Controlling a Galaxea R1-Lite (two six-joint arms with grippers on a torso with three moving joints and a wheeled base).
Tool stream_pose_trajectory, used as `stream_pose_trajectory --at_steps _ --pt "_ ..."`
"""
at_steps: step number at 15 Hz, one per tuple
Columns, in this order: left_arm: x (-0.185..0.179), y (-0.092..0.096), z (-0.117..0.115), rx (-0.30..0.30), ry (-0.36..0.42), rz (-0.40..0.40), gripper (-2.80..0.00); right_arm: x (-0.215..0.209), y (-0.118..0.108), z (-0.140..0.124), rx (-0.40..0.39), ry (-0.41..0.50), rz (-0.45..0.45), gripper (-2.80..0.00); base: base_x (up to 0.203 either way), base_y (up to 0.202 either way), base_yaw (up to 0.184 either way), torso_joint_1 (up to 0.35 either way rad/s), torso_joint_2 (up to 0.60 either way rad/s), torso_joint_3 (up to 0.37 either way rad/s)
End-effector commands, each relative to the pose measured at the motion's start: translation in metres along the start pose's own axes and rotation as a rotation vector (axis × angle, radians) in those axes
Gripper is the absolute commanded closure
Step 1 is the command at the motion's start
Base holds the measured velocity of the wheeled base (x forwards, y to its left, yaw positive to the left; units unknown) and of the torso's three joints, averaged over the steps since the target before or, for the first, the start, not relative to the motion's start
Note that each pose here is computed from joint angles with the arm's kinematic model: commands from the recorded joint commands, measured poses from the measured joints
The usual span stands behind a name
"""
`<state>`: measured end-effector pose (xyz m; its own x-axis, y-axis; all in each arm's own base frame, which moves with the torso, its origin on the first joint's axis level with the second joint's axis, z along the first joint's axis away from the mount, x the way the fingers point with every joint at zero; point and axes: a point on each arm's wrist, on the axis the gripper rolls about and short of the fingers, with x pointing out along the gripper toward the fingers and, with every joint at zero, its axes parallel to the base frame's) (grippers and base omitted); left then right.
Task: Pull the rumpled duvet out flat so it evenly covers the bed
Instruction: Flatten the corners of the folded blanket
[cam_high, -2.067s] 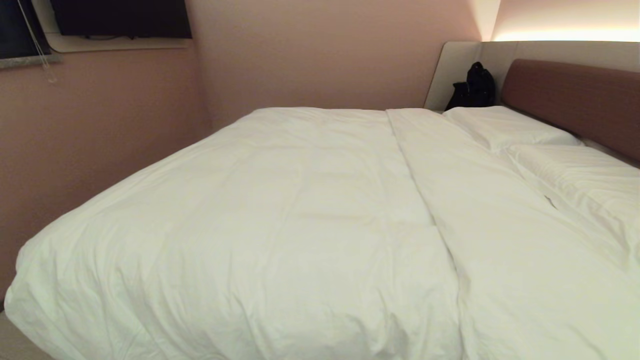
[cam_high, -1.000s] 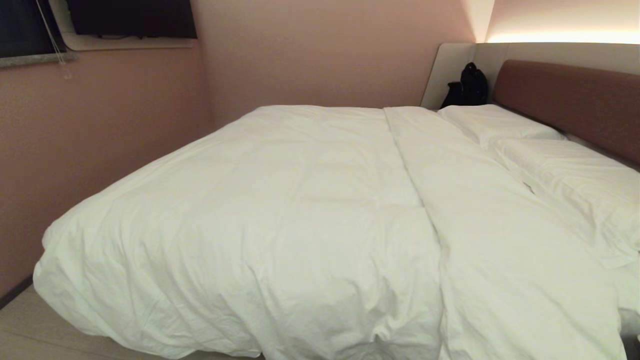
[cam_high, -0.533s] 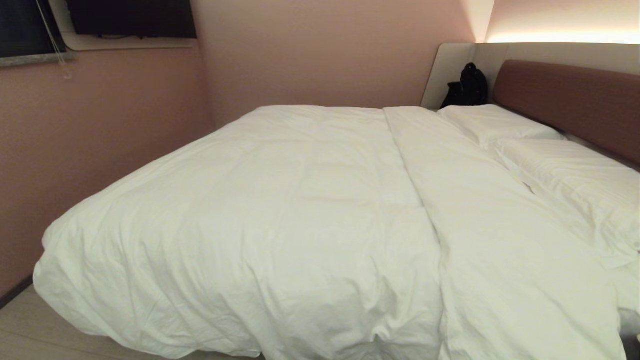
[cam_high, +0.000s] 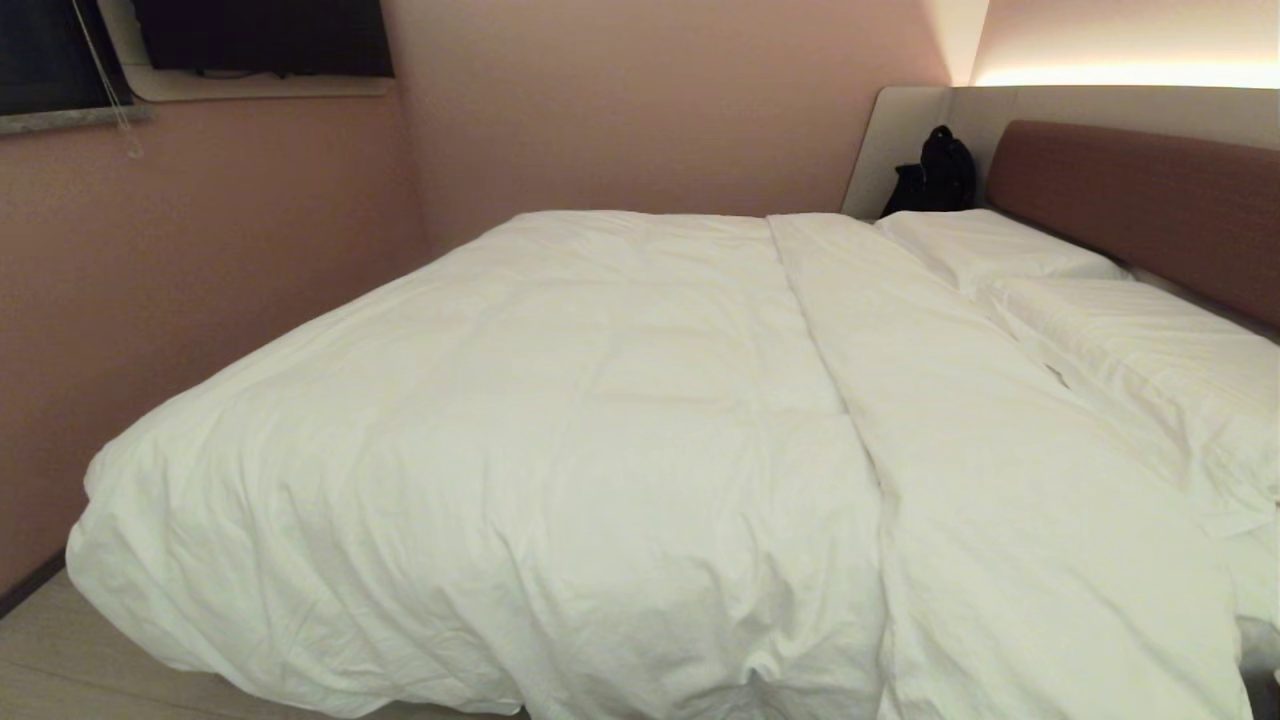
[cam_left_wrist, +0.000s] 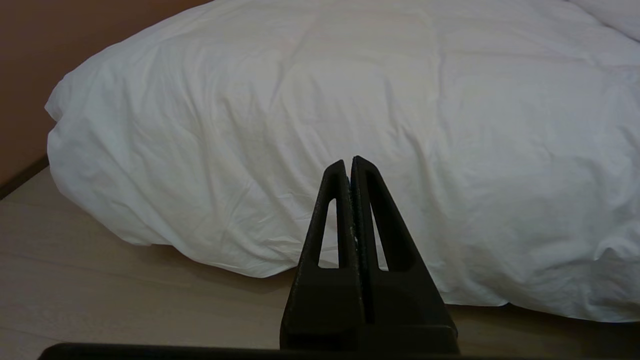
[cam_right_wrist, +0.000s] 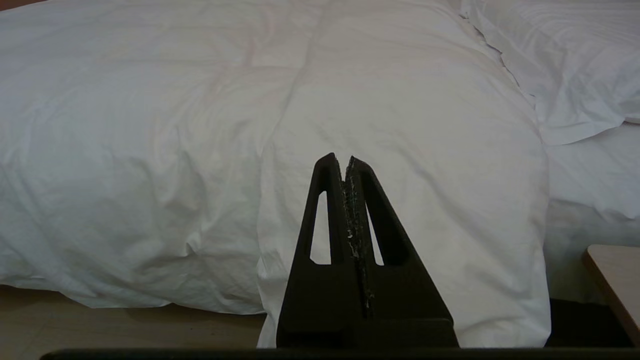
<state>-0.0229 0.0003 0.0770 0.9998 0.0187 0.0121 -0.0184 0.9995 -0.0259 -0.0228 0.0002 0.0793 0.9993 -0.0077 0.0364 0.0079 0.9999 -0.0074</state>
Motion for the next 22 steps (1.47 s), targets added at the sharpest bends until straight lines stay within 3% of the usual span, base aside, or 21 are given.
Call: stream_pose_trajectory --at_steps 1,11,22 --pt "0.0 0.0 0.0 0.0 0.0 0.0 0.0 0.0 0.0 0.0 -0.002 0.0 0.0 0.0 0.0 0.0 0.0 -0.027 0.06 0.032" --pt "0.0 0.0 0.0 0.0 0.0 0.0 0.0 0.0 0.0 0.0 -0.002 0.0 0.0 0.0 0.0 0.0 0.0 -0.121 0.39 0.256" --pt "0.0 0.0 0.0 0.0 0.0 0.0 0.0 0.0 -0.0001 0.0 -0.009 0.0 -0.003 0.0 0.0 0.0 0.0 -0.006 0.04 0.024"
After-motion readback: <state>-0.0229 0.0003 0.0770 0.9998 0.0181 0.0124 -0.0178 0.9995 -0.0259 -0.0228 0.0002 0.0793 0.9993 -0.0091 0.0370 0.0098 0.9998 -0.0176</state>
